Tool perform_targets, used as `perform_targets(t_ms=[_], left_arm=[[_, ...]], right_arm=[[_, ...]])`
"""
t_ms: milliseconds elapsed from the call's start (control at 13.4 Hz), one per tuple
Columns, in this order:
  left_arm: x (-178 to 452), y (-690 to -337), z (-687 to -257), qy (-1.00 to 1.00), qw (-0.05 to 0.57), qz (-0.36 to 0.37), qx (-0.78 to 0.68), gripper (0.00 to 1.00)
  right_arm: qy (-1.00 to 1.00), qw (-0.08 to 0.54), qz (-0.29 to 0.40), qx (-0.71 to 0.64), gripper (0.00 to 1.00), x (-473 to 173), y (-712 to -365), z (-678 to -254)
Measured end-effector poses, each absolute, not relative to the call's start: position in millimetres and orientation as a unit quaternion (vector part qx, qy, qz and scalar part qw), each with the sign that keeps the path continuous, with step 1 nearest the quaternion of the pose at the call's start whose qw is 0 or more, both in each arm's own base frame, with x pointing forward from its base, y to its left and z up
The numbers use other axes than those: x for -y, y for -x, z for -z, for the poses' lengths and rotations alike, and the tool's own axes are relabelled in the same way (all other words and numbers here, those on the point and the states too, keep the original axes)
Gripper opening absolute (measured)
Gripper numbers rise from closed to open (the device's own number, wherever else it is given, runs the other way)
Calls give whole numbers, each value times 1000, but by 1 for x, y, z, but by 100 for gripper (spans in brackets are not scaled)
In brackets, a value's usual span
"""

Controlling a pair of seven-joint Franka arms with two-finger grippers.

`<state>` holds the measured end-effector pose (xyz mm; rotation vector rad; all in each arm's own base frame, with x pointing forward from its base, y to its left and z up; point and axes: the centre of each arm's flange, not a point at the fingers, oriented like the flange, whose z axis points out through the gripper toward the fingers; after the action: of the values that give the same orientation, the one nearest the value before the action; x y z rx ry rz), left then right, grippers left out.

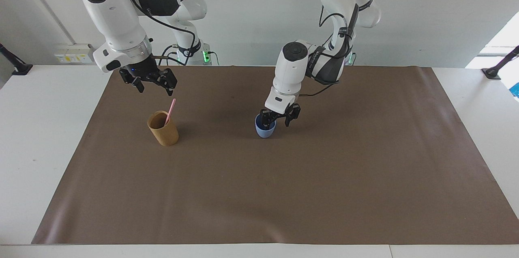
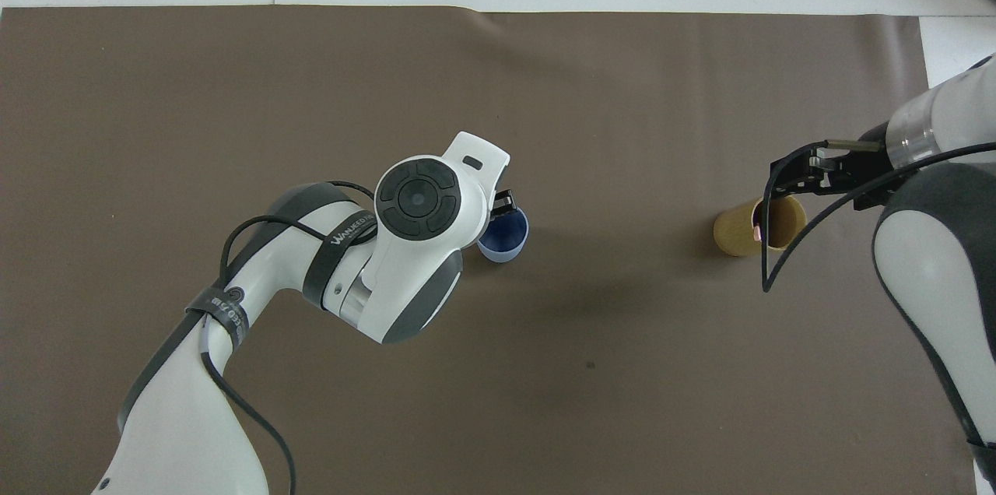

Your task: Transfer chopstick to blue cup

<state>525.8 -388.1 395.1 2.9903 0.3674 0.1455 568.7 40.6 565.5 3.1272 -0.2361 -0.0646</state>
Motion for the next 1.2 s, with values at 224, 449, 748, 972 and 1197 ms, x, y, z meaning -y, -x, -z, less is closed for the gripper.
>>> perform_targets(t_ms=[224,449,748,972,1197], left_arm=[[352,-531,-439,-993,50,-43,-101,100],[304,-531,-487,-996,36,-33,-75,100],[219,-538,-536,-998,24,-26,-53,100],[152,-545,-548,-999,14,-10,-28,100],[95,-554,-548,-1000,11,-1,0,100]], right_arm=[[-997,2,21,75,100,-41,-569,-566],[-997,2,20,76,100,-39,-569,-566],[-997,-1,-5,80,100,-36,-570,-575],[-998,11,-1,54,100,-44,-571,-548],[-998,60,4,3,100,-72,-564,-501]])
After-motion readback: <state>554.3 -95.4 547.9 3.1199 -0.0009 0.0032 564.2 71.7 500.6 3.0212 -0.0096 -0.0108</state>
